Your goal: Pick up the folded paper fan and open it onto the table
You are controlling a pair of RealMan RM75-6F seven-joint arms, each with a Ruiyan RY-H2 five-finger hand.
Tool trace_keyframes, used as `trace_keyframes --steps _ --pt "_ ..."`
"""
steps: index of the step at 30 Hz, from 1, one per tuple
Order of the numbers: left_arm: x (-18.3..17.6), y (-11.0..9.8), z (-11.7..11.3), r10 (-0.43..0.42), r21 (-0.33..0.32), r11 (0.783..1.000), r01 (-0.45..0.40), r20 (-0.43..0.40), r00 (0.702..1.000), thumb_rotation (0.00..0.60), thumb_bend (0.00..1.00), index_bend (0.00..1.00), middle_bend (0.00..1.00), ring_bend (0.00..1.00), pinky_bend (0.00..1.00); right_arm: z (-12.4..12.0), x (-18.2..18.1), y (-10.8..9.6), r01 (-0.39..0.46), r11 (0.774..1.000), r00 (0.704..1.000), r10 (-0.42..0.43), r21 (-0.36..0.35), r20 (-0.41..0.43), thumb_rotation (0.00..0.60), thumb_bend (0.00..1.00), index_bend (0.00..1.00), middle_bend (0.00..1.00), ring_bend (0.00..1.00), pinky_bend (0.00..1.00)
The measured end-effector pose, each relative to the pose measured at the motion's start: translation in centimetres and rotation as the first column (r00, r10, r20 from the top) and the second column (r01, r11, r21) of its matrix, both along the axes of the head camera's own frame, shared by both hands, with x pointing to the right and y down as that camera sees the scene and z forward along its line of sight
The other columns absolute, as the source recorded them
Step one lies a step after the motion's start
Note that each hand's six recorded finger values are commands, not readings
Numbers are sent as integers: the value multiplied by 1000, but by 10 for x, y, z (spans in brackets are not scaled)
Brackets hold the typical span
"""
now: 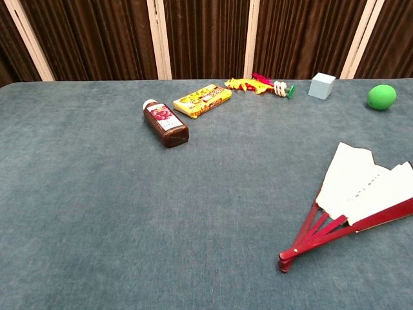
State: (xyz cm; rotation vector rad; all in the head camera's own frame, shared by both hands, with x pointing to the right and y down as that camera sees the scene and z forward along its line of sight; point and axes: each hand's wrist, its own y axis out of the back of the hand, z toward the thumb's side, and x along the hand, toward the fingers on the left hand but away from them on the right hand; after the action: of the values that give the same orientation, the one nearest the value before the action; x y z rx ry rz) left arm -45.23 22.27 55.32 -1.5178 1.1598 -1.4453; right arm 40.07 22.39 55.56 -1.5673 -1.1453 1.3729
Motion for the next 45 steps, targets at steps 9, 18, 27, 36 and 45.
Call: trace_keyframes --steps 9,18,27,36,45 --pt "9 2 2 25 -6 1000 -25 -10 1000 600 222 33 0 0 0 1 3 4 1 1000 1000 -2 -15 -15 600 390 139 57 96 104" --pt "15 2 9 44 -25 999 -45 -8 999 600 222 33 0 0 0 -6 4 6 -4 1000 1000 4 -1 5 600 390 141 57 95 104" --pt "14 2 1 36 3 999 -36 -23 999 600 222 33 0 0 0 1 -7 9 47 998 999 -47 -30 11 600 389 196 57 95 105" --pt "8 1 -6 11 19 1000 -10 -37 999 600 222 33 0 0 0 13 -15 17 84 994 996 -83 -75 20 600 390 226 57 103 104" --pt "8 2 -4 16 4 1000 -15 -41 999 600 222 33 0 0 0 51 -29 33 130 986 991 -127 -100 32 600 389 229 57 106 104"
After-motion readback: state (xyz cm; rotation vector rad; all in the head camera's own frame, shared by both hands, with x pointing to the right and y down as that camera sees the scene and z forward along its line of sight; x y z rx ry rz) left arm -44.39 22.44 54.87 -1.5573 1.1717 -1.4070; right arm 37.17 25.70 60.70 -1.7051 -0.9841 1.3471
